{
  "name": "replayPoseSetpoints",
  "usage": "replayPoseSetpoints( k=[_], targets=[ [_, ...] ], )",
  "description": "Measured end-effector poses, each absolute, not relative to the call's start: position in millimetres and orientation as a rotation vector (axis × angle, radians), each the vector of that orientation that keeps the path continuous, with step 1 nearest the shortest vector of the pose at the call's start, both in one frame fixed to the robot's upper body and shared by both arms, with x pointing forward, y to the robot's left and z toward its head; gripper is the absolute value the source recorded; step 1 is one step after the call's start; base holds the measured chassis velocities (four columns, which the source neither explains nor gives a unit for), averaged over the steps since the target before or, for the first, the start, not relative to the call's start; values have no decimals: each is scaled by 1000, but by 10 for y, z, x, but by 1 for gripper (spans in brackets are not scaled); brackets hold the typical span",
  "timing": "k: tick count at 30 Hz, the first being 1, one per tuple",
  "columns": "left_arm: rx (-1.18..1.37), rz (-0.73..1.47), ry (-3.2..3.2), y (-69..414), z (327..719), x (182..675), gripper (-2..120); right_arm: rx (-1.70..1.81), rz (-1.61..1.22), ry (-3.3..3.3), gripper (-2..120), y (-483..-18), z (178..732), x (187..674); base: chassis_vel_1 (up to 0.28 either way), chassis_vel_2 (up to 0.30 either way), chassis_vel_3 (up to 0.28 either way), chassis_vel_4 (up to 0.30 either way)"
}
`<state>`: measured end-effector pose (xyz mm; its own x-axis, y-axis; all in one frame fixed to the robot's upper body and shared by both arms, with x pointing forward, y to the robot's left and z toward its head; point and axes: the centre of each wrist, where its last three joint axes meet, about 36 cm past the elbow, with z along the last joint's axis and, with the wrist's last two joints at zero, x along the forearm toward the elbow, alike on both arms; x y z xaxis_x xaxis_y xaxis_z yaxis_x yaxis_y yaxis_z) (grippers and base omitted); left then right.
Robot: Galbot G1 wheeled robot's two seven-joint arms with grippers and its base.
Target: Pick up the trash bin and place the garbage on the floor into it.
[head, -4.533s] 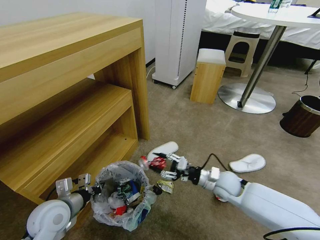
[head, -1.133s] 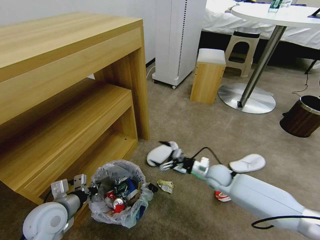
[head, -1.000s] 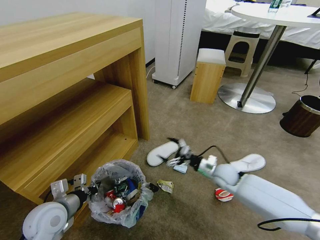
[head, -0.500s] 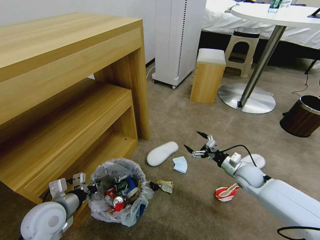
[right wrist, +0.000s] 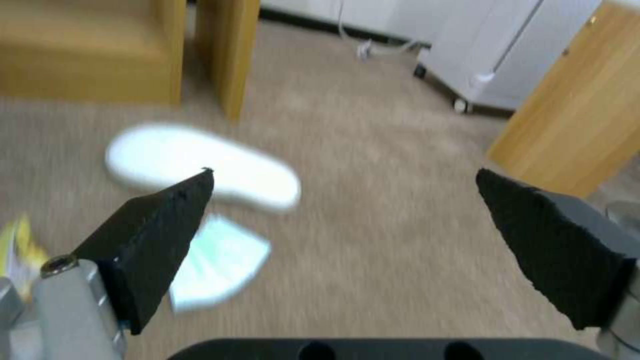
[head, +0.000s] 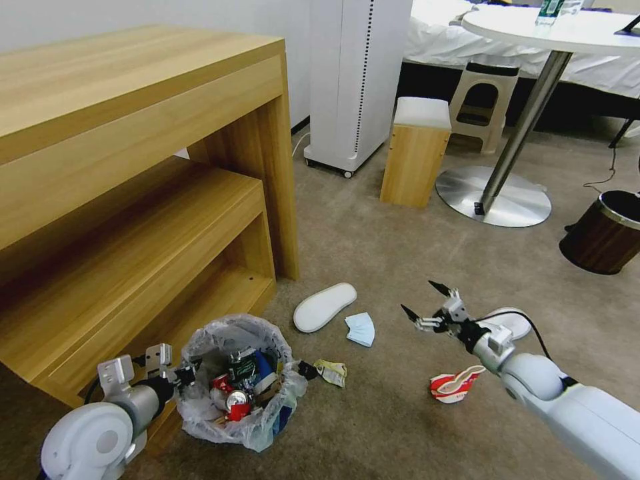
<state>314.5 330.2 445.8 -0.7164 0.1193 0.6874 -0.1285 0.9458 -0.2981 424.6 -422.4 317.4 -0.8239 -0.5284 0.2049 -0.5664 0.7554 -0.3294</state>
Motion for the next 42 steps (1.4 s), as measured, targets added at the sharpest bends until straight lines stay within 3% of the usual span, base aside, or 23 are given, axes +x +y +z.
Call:
replayPoseSetpoints(
  k=[6,19,42],
  targets=[
    [8,422,-2322,3282,4397,3160,0,1006,727,-2759,100,-4572,3123,4055,0,0,0,0],
    [4,419,-2320,3279,4340,3175,0,1450,1202,-2393,100,-5212,3301,4218,0,0,0,0],
    [13,431,-2323,3263,4311,3159,0,1609,1329,-2212,100,-5168,3159,4582,0,0,0,0]
  ],
)
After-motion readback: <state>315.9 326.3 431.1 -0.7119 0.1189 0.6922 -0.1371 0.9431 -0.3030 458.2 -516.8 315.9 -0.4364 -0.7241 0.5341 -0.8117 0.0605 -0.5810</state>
